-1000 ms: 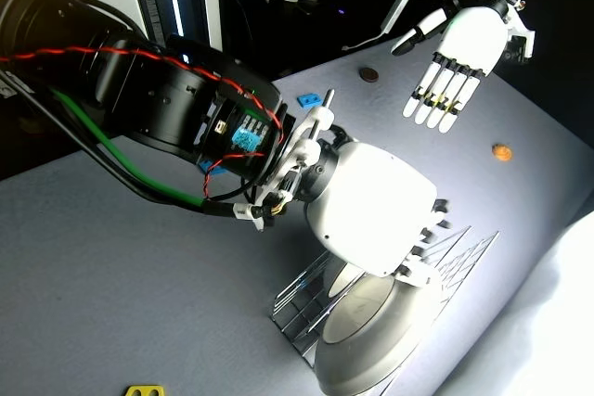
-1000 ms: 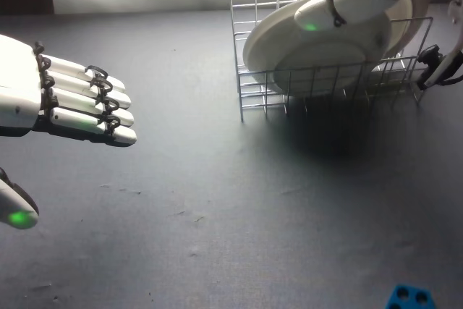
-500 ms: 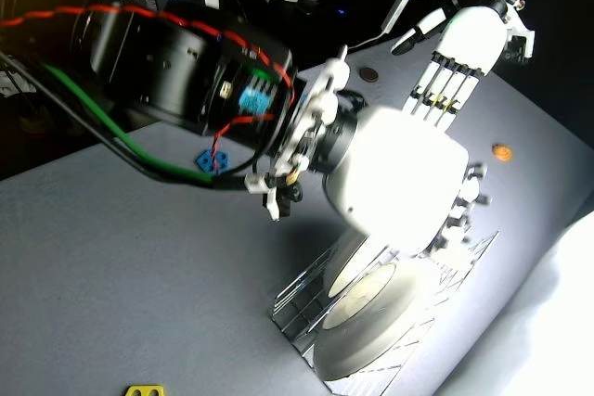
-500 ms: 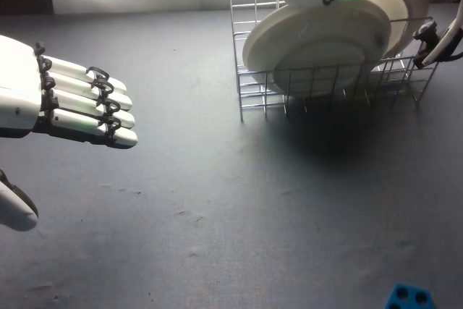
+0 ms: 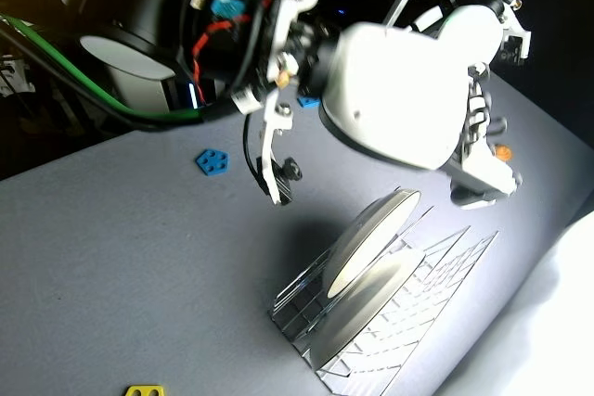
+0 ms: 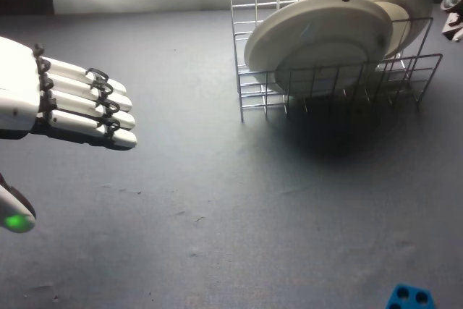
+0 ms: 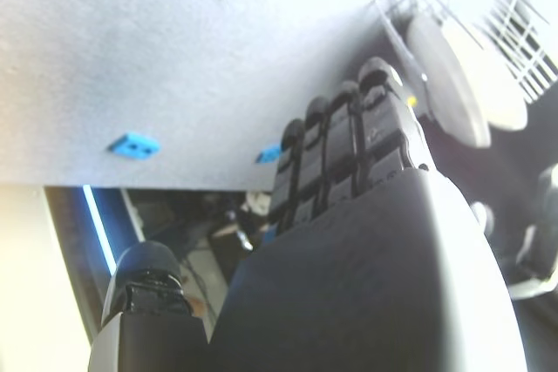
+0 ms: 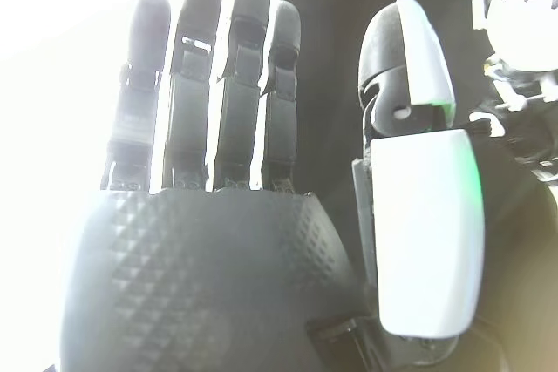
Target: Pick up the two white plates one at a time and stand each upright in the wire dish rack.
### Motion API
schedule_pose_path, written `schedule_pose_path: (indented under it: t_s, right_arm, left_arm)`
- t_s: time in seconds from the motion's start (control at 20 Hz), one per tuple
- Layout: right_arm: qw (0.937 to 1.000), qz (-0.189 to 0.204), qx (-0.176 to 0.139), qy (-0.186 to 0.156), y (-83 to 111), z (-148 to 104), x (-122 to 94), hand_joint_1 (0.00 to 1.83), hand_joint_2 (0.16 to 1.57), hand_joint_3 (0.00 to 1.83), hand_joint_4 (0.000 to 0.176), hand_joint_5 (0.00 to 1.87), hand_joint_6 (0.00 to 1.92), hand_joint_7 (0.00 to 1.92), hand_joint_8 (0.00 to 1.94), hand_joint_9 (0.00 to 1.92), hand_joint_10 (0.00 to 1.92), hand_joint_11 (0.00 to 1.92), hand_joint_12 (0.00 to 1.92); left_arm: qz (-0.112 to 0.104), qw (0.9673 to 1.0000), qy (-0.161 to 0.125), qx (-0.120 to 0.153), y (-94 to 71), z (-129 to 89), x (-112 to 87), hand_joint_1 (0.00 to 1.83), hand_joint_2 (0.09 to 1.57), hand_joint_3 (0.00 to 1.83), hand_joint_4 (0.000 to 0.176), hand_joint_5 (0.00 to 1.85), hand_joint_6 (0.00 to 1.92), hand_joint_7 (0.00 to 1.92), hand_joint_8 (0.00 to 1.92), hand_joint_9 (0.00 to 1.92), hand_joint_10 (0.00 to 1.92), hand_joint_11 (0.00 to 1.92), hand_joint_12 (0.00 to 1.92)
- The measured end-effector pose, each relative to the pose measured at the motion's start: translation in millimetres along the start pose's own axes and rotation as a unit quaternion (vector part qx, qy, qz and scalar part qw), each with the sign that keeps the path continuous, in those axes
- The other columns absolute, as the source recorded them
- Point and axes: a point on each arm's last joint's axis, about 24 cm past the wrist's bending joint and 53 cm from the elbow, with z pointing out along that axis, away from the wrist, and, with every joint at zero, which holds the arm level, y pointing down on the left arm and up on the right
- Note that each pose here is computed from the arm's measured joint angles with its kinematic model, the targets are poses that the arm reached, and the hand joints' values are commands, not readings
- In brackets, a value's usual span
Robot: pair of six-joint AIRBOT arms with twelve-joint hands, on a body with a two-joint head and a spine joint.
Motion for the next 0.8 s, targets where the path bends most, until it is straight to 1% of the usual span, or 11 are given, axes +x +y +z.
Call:
schedule_pose_path:
  t_s: [0.15, 0.3, 0.35, 0.45, 0.5, 0.55, 0.6, 0.65, 0.7, 0.75, 0.8]
  right_arm:
    - [0.9983, -0.042, 0.035, -0.022, -11.1, -11, -5, 0.91, 1.07, 0.0, 0.0, 0.71, 0.11, 0.88, 0.02, 0.64, 0.58, 0.28, 1.42]
    - [0.9948, -0.05, 0.073, -0.05, -24.4, -24, -19, 0.86, 1.07, 0.0, 0.0, 0.72, 0.12, 0.9, 0.02, 0.65, 0.58, 0.25, 1.41]
    - [0.9933, -0.056, 0.082, -0.06, -26.2, -28, -24, 0.89, 1.06, 0.0, 0.0, 0.75, 0.12, 0.94, 0.04, 0.69, 0.61, 0.25, 1.41]
    - [0.9862, -0.075, 0.115, -0.093, -33.0, -43, -40, 0.92, 1.03, 0.0, 0.0, 0.8, 0.1, 1.06, 0.13, 0.72, 0.83, 0.27, 1.43]
    - [0.9844, -0.068, 0.129, -0.099, -37.9, -49, -43, 0.92, 1.03, 0.0, 0.0, 0.8, 0.1, 1.06, 0.13, 0.72, 0.83, 0.27, 1.43]
    - [0.9827, -0.067, 0.141, -0.1, -42.9, -56, -42, 0.88, 1.03, 0.0, 0.0, 0.87, 0.12, 0.95, 0.45, 0.63, 0.95, 0.27, 1.45]
    - [0.9814, -0.071, 0.147, -0.1, -43.8, -63, -43, 0.85, 1.02, 0.0, 0.0, 0.94, 0.19, 0.89, 0.68, 0.62, 0.98, 0.29, 1.48]
    - [0.9809, -0.071, 0.151, -0.1, -45.0, -66, -42, 0.85, 1.02, 0.0, 0.0, 0.94, 0.19, 0.89, 0.68, 0.62, 0.98, 0.29, 1.48]
    - [0.9803, -0.066, 0.156, -0.101, -47.4, -68, -43, 0.88, 0.99, 0.0, 0.0, 0.86, 0.55, 0.79, 1.0, 0.67, 1.09, 0.34, 1.55]
    - [0.9799, -0.061, 0.161, -0.101, -49.7, -70, -42, 0.86, 0.96, 0.0, 0.0, 0.6, 1.62, 0.61, 1.72, 0.61, 1.7, 0.49, 1.85]
    - [0.9792, -0.06, 0.166, -0.1, -53.4, -72, -41, 0.85, 0.94, 0.0, 0.0, 0.67, 1.86, 0.71, 1.9, 0.71, 1.88, 0.64, 1.91]
  left_arm:
    - [-0.001, 1.0, 0.002, -0.003, 3.3, -3, 1.2, 0.0, 1.07, 0.0, 0.0, 0.05, 0.0, 0.06, 0.01, 0.03, 0.01, 0.01, 0.01]
    - [0.0, 1.0, 0.001, -0.003, 3.2, -3, 0.8, 0.0, 1.09, 0.0, 0.0, 0.11, 0.0, 0.13, 0.0, 0.1, 0.01, 0.06, 0.05]
    - [0.0, 1.0, 0.001, -0.003, 3.5, -3, 0.4, 0.0, 1.1, 0.0, 0.0, 0.15, 0.0, 0.19, 0.0, 0.17, 0.01, 0.01, 0.32]
    - [-0.001, 1.0, 0.0, -0.003, 2.8, -2, 0.1, 0.0, 1.13, 0.0, 0.0, 0.4, 0.01, 0.51, 0.01, 0.46, 0.03, 0.01, 0.87]
    - [0.0, 1.0, 0.0, -0.002, 1.8, -2, 0.1, 0.0, 1.13, 0.0, 0.0, 0.4, 0.01, 0.51, 0.01, 0.46, 0.03, 0.01, 0.87]
    - [0.0, 1.0, 0.001, 0.001, -0.1, -1, 0.4, 0.0, 1.16, 0.01, 0.0, 0.51, 0.02, 0.64, 0.02, 0.57, 0.04, 0.05, 0.91]
    - [0.0, 1.0, 0.001, 0.001, 0.1, -1, 0.7, 0.0, 1.19, 0.0, 0.0, 0.61, 0.04, 0.75, 0.05, 0.68, 0.07, 0.15, 0.93]
    - [0.0, 1.0, 0.001, 0.0, 0.7, -1, 0.7, 0.0, 1.19, 0.0, 0.0, 0.61, 0.04, 0.75, 0.05, 0.68, 0.07, 0.15, 0.93]
    - [-0.001, 1.0, 0.0, -0.001, 1.5, -2, 0.1, 0.06, 1.21, 0.0, 0.0, 0.53, 0.64, 0.76, 0.36, 0.61, 0.61, 0.22, 1.2]
    - [-0.001, 1.0, -0.003, -0.001, 1.7, -2, -1.7, 0.29, 1.23, 0.0, 0.0, 0.47, 1.55, 0.6, 1.63, 0.54, 1.83, 0.45, 1.88]
    - [-0.001, 1.0, -0.003, -0.001, 1.7, -2, -1.6, 0.38, 1.24, 0.0, 0.0, 0.6, 1.85, 0.69, 1.86, 0.67, 1.9, 0.67, 1.91]
